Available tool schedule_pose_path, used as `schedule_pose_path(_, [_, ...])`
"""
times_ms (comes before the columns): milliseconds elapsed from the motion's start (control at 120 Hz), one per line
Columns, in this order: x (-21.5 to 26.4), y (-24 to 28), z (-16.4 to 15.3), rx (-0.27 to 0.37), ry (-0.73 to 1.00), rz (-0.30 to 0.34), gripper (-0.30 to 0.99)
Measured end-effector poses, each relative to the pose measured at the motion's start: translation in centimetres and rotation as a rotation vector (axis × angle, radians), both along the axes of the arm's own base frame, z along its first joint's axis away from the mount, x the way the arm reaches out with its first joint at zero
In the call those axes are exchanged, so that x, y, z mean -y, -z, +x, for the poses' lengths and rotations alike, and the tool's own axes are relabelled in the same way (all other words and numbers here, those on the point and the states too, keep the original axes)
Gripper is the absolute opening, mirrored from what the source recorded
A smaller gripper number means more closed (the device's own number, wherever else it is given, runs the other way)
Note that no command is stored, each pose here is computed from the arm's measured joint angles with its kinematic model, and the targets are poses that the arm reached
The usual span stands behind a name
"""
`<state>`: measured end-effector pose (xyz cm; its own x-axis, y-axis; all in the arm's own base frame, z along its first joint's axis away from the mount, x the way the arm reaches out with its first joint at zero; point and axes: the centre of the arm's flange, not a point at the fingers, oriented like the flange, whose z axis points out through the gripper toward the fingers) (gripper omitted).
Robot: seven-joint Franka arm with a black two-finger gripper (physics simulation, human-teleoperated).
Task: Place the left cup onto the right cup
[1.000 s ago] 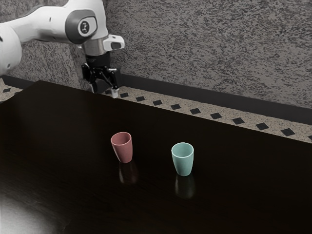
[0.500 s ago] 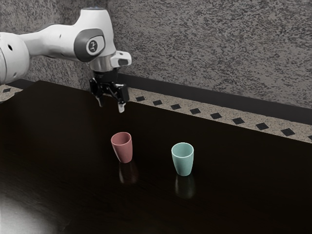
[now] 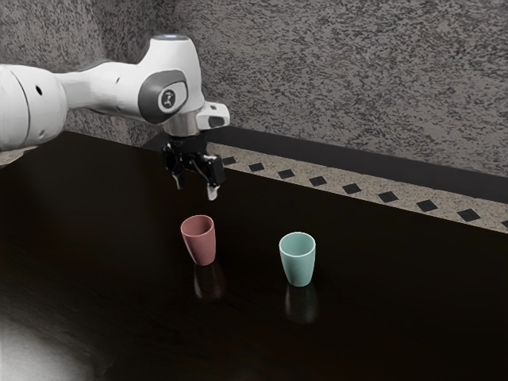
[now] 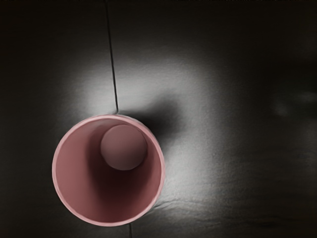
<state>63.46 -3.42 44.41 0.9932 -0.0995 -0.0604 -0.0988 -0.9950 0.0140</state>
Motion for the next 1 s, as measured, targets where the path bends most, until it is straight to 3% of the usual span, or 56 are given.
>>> schedule_pose_path(1000, [0.7, 7.0, 0.6, -0.036, -0.085, -0.024, 0.67])
